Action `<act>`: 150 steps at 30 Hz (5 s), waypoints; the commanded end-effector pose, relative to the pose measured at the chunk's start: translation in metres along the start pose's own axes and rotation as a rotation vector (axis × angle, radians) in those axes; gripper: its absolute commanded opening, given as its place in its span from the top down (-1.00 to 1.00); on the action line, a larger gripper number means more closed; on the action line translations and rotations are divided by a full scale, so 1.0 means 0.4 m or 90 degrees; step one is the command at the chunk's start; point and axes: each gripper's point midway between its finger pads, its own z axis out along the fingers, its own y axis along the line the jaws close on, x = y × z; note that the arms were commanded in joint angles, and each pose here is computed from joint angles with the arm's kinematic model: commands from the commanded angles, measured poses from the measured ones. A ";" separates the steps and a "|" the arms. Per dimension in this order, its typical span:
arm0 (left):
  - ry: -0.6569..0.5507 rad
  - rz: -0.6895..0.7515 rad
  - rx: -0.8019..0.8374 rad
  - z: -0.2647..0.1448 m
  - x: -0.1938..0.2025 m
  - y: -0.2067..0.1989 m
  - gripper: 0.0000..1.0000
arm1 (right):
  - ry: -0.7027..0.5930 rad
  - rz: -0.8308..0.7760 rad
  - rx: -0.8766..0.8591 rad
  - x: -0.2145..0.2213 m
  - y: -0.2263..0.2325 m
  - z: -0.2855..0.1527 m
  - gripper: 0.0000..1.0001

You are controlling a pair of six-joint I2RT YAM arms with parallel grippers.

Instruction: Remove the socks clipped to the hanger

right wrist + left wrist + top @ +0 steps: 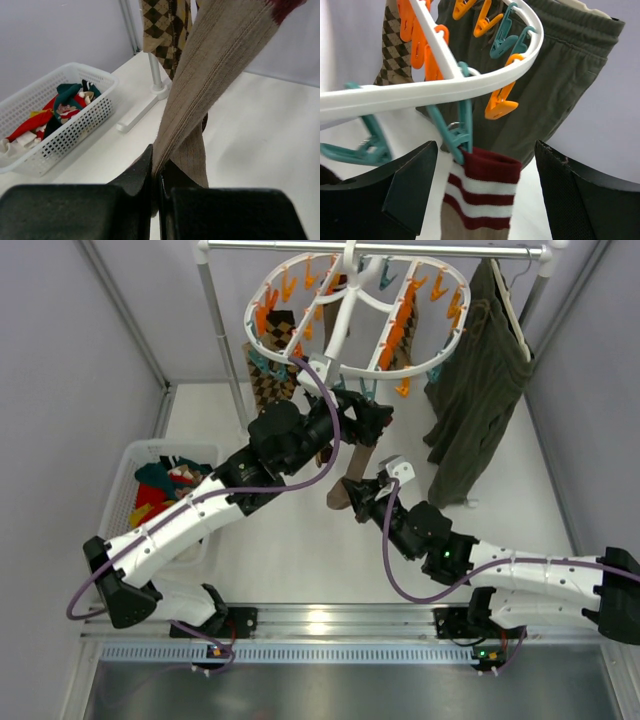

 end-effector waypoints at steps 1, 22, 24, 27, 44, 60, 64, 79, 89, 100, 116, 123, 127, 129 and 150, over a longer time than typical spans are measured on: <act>-0.074 -0.016 -0.023 -0.013 -0.076 -0.021 -0.64 | -0.013 0.024 -0.028 -0.026 0.037 0.000 1.00; -0.104 0.035 -0.113 0.030 -0.100 0.037 -0.43 | -0.005 0.021 -0.039 -0.009 0.033 -0.020 1.00; -0.108 0.042 -0.120 0.030 -0.105 0.042 -0.43 | -0.004 0.019 -0.039 -0.008 0.031 -0.021 1.00; -0.113 0.050 -0.121 0.028 -0.117 0.043 -0.44 | -0.005 0.018 -0.039 -0.008 0.029 -0.024 1.00; -0.118 0.091 -0.117 0.046 -0.128 0.040 -0.24 | -0.006 0.013 -0.054 -0.015 0.034 -0.034 1.00; -0.126 0.101 -0.143 0.064 -0.140 0.058 0.59 | 0.004 0.005 -0.051 0.002 0.026 -0.040 1.00; -0.128 0.098 -0.163 0.066 -0.142 0.069 0.79 | 0.011 0.005 -0.048 0.020 0.019 -0.045 1.00; -0.102 0.016 -0.075 -0.041 -0.089 0.030 -0.78 | 0.041 0.033 0.012 0.085 -0.068 -0.125 1.00; 0.024 -0.042 -0.124 -0.174 0.082 0.095 -0.97 | 0.083 0.010 0.009 0.086 -0.062 -0.126 1.00; 0.104 -0.013 -0.417 -0.460 0.067 0.293 -0.97 | 0.146 0.021 -0.203 0.100 0.177 -0.020 1.00; -0.067 -0.008 -0.673 -0.852 -0.217 0.426 -0.97 | 0.165 0.027 -0.474 0.120 0.652 0.329 1.00; -0.082 0.005 -0.671 -0.887 -0.260 0.425 -0.97 | 0.084 -0.008 -0.500 0.110 0.752 0.514 1.00; -0.063 0.016 -0.659 -0.882 -0.245 0.423 -0.97 | 0.061 0.002 -0.483 0.159 0.752 0.609 0.79; -0.052 0.018 -0.650 -0.874 -0.233 0.421 -0.97 | 0.058 0.025 -0.465 0.190 0.730 0.649 -0.45; 0.024 -0.066 -0.173 -0.497 0.054 0.178 -0.97 | 0.152 0.055 -0.261 0.064 0.235 0.042 -0.99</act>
